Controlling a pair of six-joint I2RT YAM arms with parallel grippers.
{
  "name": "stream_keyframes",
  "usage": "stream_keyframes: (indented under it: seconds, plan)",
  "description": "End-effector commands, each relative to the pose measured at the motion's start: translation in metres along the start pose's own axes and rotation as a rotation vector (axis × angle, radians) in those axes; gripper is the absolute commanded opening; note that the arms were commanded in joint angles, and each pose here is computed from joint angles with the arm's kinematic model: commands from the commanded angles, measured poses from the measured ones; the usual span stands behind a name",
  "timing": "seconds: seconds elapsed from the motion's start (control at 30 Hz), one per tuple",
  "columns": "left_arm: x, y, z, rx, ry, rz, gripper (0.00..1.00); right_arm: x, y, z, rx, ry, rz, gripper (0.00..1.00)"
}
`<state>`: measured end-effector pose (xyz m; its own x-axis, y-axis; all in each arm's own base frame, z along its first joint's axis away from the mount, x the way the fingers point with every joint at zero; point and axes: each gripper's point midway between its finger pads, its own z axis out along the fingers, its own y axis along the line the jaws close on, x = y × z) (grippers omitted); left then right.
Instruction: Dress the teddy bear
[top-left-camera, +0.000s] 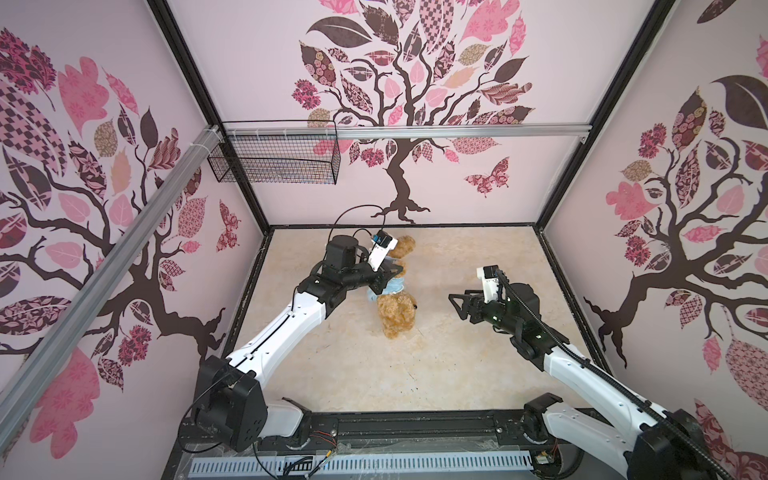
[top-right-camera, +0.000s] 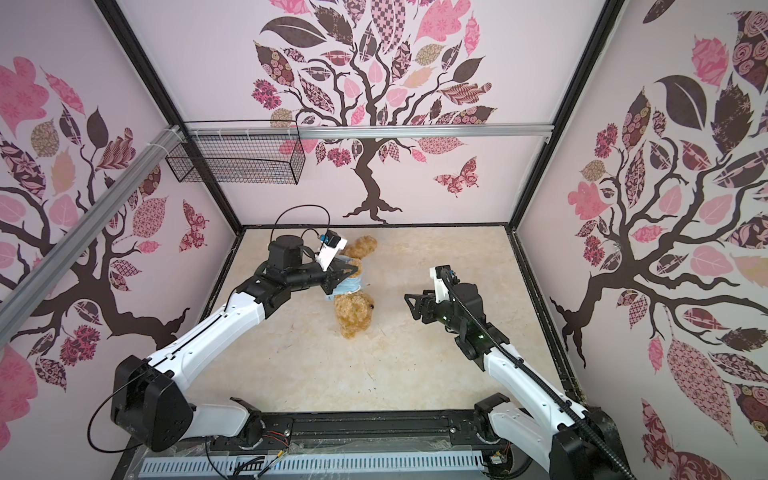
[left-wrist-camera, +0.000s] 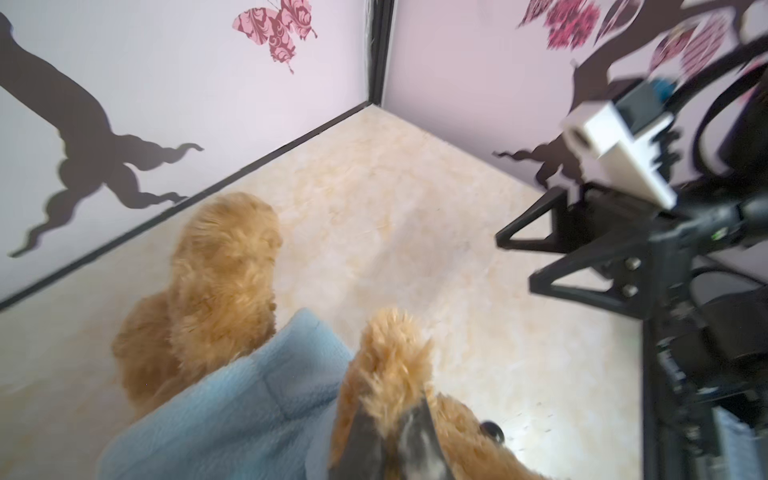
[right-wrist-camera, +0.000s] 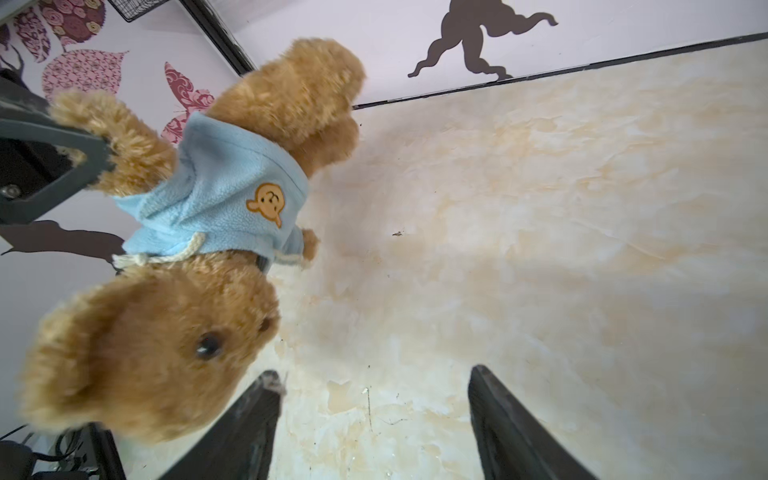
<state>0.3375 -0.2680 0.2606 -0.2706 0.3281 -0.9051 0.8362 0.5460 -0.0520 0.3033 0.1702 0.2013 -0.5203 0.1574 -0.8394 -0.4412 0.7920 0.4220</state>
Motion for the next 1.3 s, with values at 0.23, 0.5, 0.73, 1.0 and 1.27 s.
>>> stream_keyframes:
  seconds: [0.23, 0.5, 0.73, 1.0, 1.27]
  plan:
    - [0.130, -0.108, 0.075, 0.189, 0.404, 0.246, 0.15, -0.031, -0.029, -0.021, 0.192, -0.050, -0.031, 0.74]
    - [0.113, -0.171, 0.069, 0.307, 0.282, 0.112, 0.54, -0.027, -0.034, -0.028, 0.222, -0.047, 0.002, 0.74]
    - [0.061, -0.140, -0.004, 0.158, 0.062, -0.083, 0.75, 0.008, 0.050, 0.020, -0.170, 0.107, -0.045, 0.64]
    - [0.113, -0.061, -0.035, -0.195, 0.187, -0.570, 0.74, 0.070, 0.094, 0.066, -0.270, 0.337, -0.087, 0.32]
    - [0.147, -0.095, -0.010, -0.021, 0.251, -0.781, 0.60, 0.148, 0.064, 0.049, -0.215, 0.441, 0.035, 0.21]
